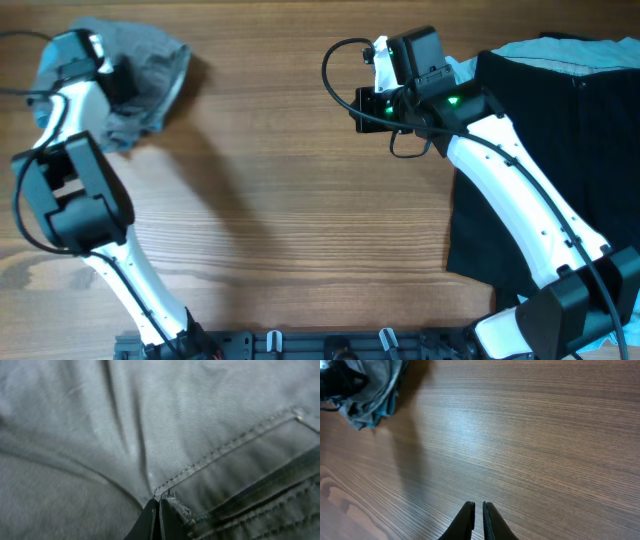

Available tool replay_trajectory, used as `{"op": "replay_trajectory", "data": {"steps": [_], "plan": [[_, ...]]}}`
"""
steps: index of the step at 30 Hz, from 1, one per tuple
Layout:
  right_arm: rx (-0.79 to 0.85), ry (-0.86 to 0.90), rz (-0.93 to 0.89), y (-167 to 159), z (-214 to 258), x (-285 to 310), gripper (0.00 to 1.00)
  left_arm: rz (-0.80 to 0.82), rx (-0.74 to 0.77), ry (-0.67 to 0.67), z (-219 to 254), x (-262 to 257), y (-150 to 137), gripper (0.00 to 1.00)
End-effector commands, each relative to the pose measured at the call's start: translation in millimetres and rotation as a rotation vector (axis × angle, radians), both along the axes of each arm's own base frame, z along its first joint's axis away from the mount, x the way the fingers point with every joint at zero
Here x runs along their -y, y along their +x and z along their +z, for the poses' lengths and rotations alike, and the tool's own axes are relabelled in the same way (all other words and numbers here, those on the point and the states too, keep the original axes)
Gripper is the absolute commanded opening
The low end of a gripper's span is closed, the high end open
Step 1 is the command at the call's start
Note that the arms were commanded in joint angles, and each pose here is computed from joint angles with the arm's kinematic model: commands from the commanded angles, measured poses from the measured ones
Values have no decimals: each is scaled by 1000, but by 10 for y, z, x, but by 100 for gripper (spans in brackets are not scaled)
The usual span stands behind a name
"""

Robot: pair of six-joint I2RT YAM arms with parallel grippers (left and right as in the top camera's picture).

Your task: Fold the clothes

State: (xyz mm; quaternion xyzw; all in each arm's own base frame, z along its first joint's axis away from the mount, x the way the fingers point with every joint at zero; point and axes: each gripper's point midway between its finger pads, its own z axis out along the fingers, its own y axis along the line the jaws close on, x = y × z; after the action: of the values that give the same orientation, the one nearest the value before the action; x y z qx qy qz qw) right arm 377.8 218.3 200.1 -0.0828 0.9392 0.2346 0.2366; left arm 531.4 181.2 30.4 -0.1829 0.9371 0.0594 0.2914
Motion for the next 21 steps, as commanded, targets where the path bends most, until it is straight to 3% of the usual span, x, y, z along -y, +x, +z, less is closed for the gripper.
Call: {"op": "replay_trajectory", "data": {"steps": [1,2,3,4,5,8,10,13,15,17,19,20,21], "plan": [[24,-14,4,0,46,20,11,-78,-128,-115,-530,686,-138,4],[26,-14,5,2,50,19,11,-75,-119,-111,-478,684,-125,8],[27,-14,5,3,51,19,11,-76,-103,-107,-406,680,-102,23],[29,-13,5,8,54,18,11,-76,-88,-103,-330,669,-79,52],[36,-18,-1,25,58,27,11,-74,-62,-95,-197,641,-41,99],[109,-77,-70,168,160,161,9,-77,65,-60,515,541,67,100],[219,-123,-149,268,492,335,10,-195,193,-72,1264,719,69,100],[383,-142,-198,223,1128,527,13,-403,351,-51,2267,1092,-188,100],[527,-133,-160,5,1712,625,18,-493,434,-35,2892,1361,-573,100],[611,-100,-167,-276,2114,749,36,-543,467,-57,3259,1597,-990,100],[676,-55,-171,-614,2411,874,64,-574,471,-69,3481,1780,-1416,100],[708,-31,-173,-801,2545,944,93,-579,463,-74,3556,1849,-1653,100],[732,-17,-180,-948,2638,1011,100,-582,457,-78,3613,1899,-1870,100]]}}
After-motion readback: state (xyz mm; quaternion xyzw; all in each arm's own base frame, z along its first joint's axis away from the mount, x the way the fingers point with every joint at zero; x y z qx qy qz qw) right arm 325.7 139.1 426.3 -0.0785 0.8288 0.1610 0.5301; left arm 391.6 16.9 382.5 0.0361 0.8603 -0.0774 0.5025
